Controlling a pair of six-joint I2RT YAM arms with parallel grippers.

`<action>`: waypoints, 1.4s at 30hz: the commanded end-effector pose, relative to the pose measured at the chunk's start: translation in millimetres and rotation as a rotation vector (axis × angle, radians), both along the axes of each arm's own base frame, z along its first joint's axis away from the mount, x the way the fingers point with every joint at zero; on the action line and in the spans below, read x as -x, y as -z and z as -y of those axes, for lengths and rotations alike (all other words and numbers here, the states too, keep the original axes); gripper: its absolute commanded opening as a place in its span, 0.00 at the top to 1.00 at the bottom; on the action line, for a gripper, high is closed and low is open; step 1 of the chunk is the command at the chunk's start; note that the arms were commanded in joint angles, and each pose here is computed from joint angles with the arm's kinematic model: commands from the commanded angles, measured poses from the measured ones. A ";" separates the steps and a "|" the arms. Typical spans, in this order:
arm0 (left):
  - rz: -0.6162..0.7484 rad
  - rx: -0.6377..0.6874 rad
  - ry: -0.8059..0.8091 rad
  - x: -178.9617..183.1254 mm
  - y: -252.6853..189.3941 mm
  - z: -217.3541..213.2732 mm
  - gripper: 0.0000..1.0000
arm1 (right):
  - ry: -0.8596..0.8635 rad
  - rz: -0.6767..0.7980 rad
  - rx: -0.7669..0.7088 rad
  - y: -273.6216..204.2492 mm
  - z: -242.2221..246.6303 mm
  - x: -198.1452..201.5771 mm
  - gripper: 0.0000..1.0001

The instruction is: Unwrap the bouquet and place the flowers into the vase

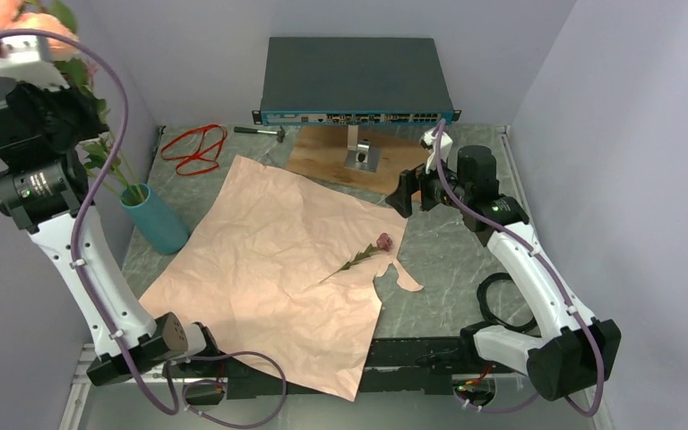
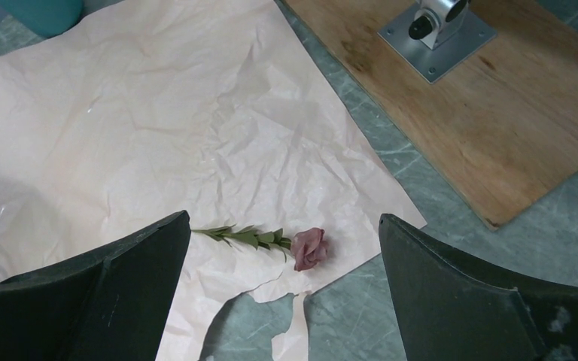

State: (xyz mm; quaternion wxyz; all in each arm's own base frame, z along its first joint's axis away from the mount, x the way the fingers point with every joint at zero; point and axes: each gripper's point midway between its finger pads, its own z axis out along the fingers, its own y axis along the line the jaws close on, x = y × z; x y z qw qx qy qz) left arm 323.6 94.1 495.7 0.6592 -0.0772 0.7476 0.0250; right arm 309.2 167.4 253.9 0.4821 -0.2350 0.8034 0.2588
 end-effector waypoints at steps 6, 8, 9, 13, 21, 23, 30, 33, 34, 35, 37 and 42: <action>0.280 0.005 -0.154 38.1 -70.4 -15.5 1.00 | -0.092 0.079 -0.022 -30.3 -17.1 -11.9 0.02; 0.281 -0.004 -0.210 37.3 -70.7 -27.3 1.00 | -0.106 0.068 -0.017 -28.1 -18.2 -10.5 0.02; 0.282 -0.015 -0.232 37.0 -70.7 -32.4 1.00 | -0.112 0.064 -0.015 -29.2 -18.6 -10.6 0.02; 0.271 -0.037 -0.290 36.4 -63.1 -45.3 1.00 | -0.117 0.066 0.000 -37.7 -19.9 -17.7 0.02; 0.177 0.014 -0.283 12.6 -20.0 -55.7 1.00 | -0.101 0.041 -0.027 -42.2 -26.0 -28.5 0.02; 0.146 0.018 -0.284 6.1 -9.6 -59.6 1.00 | -0.099 0.037 -0.029 -41.6 -27.3 -28.4 0.02; 0.030 0.019 -0.183 -21.2 39.0 -57.3 1.00 | -0.084 0.031 -0.015 -36.6 -24.8 -28.6 0.02; -0.018 0.020 -0.159 -28.4 62.9 -55.6 1.00 | -0.086 0.033 -0.002 -35.5 -23.4 -27.9 0.02; -0.037 0.018 -0.163 -29.9 70.5 -56.4 1.00 | -0.083 0.032 0.006 -34.5 -22.1 -28.1 0.02; -0.061 0.017 -0.170 -31.0 80.6 -58.2 1.00 | -0.081 0.035 0.013 -34.5 -21.0 -27.8 0.02; -0.093 0.008 -0.196 -30.5 95.9 -63.2 1.00 | -0.079 0.036 0.026 -32.8 -19.1 -27.0 0.01; -0.209 -0.024 -0.215 -30.2 140.3 -65.7 1.00 | -0.075 0.021 0.040 -27.5 -17.6 -27.5 0.01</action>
